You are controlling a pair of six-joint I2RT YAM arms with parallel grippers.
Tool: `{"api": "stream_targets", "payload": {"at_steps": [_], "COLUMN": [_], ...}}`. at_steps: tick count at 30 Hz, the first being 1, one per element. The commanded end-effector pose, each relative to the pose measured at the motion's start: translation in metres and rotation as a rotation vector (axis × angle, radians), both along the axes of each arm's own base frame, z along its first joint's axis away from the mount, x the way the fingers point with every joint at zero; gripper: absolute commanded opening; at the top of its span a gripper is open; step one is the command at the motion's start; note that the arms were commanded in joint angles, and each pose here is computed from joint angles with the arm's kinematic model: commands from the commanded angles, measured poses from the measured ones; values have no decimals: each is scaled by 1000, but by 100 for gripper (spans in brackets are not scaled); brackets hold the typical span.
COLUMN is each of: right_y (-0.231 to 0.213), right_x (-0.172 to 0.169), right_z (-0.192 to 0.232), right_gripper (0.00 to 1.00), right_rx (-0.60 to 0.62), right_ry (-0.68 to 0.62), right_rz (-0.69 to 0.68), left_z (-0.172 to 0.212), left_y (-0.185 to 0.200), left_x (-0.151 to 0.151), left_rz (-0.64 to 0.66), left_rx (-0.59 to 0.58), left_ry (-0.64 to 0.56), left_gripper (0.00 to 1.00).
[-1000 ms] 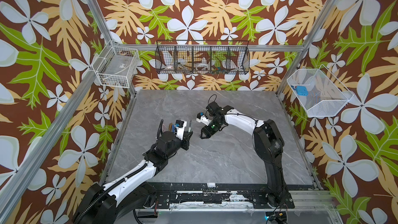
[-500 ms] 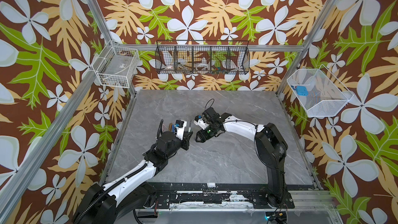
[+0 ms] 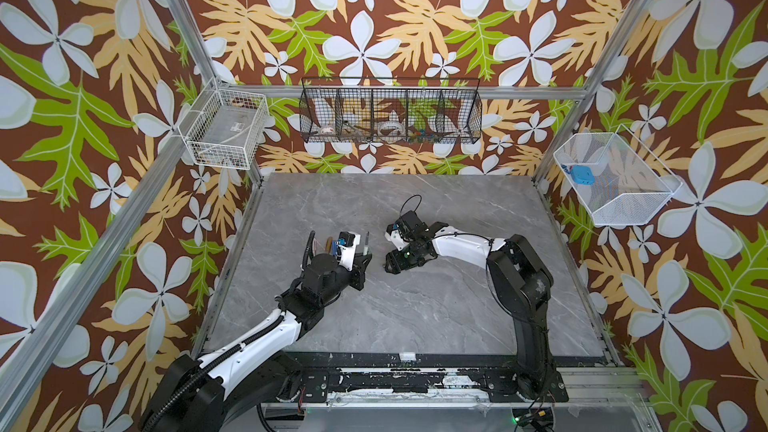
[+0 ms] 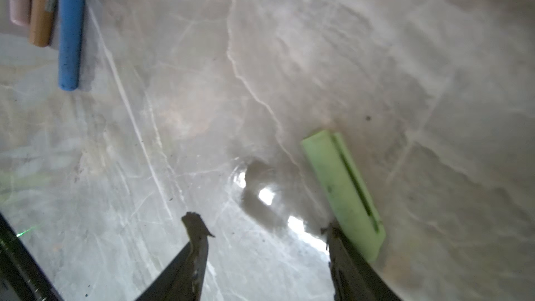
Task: Insert the pens into the pen caps
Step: 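Lower the right gripper onto the light-green cap and grasp it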
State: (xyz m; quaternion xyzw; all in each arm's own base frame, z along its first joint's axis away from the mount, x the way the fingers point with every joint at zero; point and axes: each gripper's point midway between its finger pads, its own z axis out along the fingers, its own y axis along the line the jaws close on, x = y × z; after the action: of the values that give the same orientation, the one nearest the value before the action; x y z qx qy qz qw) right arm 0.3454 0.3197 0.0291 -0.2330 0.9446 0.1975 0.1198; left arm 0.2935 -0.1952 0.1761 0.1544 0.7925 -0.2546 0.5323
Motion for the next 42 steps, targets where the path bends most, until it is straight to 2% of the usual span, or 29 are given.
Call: {"api": "stream_targets", "payload": {"at_steps": [1, 8, 14, 22, 30, 35, 38, 42], "right_y": [-6, 5, 10, 21, -17, -14, -18, -20], "right_x": [7, 34, 51, 46, 36, 30, 31, 30], "right_z": [-3, 4, -2, -3, -12, -25, -29, -31], "right_gripper": [66, 67, 67, 65, 61, 55, 45, 37], "right_rx": [-2, 51, 34, 18, -261, -339, -380, -411], "right_ry": [-20, -79, -91, -38, -10, 18, 25, 26], "right_rz": [-58, -95, -88, -14, 74, 130, 133, 139], "left_z": [7, 4, 3, 4, 4, 2, 3, 2], "left_y": [-3, -3, -4, -3, -5, -5, -5, -5], "left_x": [2, 3, 3, 2, 1, 2, 2, 2], "left_rz": [-11, -8, -14, -9, -21, -22, -22, -23], "left_rx": [-18, -8, -8, -5, -11, -7, -8, -8], "left_ry": [-20, -19, -13, -20, -15, -12, -12, -11], "left_gripper": [0, 0, 0, 0, 0, 0, 0, 0]}}
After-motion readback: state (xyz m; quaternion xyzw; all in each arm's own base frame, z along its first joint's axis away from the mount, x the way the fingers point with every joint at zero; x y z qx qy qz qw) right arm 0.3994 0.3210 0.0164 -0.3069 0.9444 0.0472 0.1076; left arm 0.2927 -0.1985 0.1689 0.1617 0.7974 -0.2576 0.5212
